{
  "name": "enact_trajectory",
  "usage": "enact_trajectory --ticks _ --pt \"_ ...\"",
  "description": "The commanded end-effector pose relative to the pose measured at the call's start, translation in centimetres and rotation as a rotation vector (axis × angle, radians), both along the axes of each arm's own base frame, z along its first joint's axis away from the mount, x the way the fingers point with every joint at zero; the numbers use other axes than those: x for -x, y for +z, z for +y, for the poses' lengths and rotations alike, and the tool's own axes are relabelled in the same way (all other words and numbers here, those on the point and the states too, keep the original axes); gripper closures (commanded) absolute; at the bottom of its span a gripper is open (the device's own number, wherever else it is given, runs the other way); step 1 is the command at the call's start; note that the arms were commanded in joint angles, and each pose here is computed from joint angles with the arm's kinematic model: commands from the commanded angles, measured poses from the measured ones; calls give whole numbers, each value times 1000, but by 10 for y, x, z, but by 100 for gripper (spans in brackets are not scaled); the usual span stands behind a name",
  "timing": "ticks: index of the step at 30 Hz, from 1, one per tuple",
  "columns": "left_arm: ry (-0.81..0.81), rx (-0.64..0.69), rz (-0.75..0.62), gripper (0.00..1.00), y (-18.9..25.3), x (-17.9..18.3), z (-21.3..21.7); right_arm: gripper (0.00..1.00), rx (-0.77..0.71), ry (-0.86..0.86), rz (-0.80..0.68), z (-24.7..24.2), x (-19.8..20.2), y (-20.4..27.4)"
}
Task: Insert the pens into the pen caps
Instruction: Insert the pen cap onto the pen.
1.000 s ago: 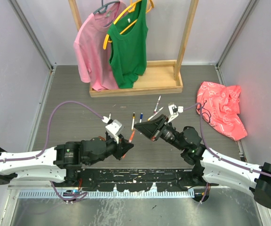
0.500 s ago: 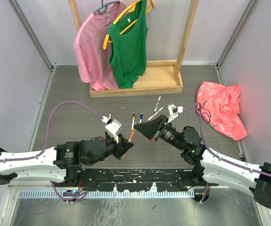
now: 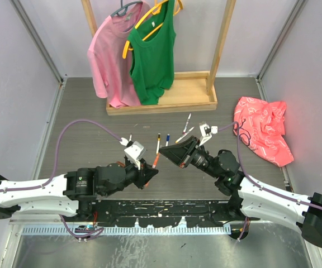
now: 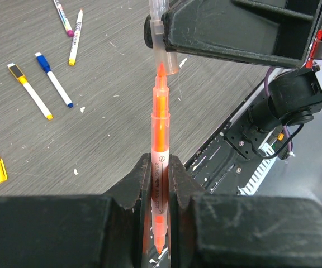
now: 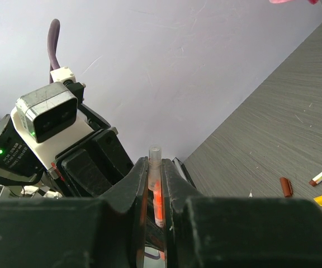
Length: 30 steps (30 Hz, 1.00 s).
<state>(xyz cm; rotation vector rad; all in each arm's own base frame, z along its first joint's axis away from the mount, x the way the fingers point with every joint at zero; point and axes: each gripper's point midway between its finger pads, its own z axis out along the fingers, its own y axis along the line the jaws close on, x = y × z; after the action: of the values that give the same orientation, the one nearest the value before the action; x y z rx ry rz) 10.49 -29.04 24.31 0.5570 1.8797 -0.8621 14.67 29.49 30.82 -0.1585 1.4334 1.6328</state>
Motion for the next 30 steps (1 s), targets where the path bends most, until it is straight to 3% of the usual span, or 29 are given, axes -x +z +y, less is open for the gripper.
enact_trajectory --ticks 1,30 --pt "32 120 -21 100 33 -4 -2 100 -53 18 -55 -3 6 17" --pt "159 278 -23 100 74 -23 -13 99 106 61 -115 18 11 -13"
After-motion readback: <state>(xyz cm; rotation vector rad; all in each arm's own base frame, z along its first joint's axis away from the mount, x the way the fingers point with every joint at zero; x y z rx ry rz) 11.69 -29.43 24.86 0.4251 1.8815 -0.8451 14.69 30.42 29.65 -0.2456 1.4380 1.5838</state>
